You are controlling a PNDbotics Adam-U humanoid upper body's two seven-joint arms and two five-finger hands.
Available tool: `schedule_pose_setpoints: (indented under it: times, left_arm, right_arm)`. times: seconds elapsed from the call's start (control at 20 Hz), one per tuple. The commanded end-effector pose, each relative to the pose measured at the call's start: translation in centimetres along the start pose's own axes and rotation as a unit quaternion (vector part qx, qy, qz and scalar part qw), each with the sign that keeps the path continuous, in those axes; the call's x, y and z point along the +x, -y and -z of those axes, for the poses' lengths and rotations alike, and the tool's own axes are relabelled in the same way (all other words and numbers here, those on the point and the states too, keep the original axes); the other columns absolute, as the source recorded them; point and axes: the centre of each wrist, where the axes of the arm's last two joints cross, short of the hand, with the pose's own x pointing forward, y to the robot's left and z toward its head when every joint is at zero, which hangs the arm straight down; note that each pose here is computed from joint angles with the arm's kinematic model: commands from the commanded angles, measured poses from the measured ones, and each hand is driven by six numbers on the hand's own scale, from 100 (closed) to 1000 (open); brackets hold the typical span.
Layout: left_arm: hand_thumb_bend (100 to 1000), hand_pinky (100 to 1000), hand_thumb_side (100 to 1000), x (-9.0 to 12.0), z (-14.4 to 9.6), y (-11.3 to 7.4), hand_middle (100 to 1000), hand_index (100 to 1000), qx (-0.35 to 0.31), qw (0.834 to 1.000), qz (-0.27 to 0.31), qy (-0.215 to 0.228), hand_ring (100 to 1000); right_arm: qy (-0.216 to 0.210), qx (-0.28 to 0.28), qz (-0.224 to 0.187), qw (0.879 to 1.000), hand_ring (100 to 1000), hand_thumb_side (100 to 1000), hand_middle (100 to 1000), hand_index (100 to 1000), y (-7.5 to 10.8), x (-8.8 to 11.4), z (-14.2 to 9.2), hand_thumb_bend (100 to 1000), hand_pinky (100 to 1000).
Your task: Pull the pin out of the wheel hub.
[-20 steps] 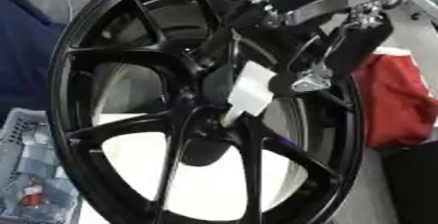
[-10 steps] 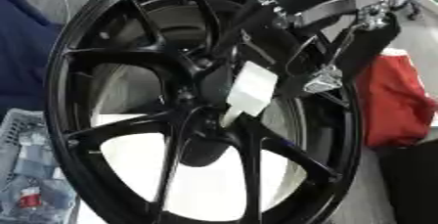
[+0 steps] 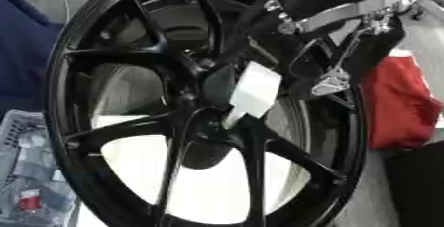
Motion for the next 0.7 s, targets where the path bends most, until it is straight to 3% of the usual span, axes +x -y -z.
schedule_pose_setpoints:
  times: [0.05, 0.45, 0.7]
  left_arm:
    - [131, 887, 877, 0.92, 0.38, 0.05, 697, 873, -0.011, 1.000, 0.014, 0.012, 573]
    - [131, 888, 879, 0.91, 0.46, 0.15, 697, 873, -0.015, 1.000, 0.014, 0.012, 572]
    - [132, 889, 879, 0.92, 0.51, 0.19, 697, 873, -0.016, 1.000, 0.013, 0.012, 572]
  right_arm:
    - [-0.011, 0.000, -0.010, 1.000, 932, 100, 848, 988, 0.48, 0.10, -0.27, 291, 950]
    - [-0.006, 0.007, -0.012, 1.000, 929, 100, 843, 980, 0.18, 0.22, 0.28, 295, 948]
    - [-0.003, 0.012, -0.009, 1.000, 925, 100, 838, 976, -0.14, 0.24, 0.56, 253, 946]
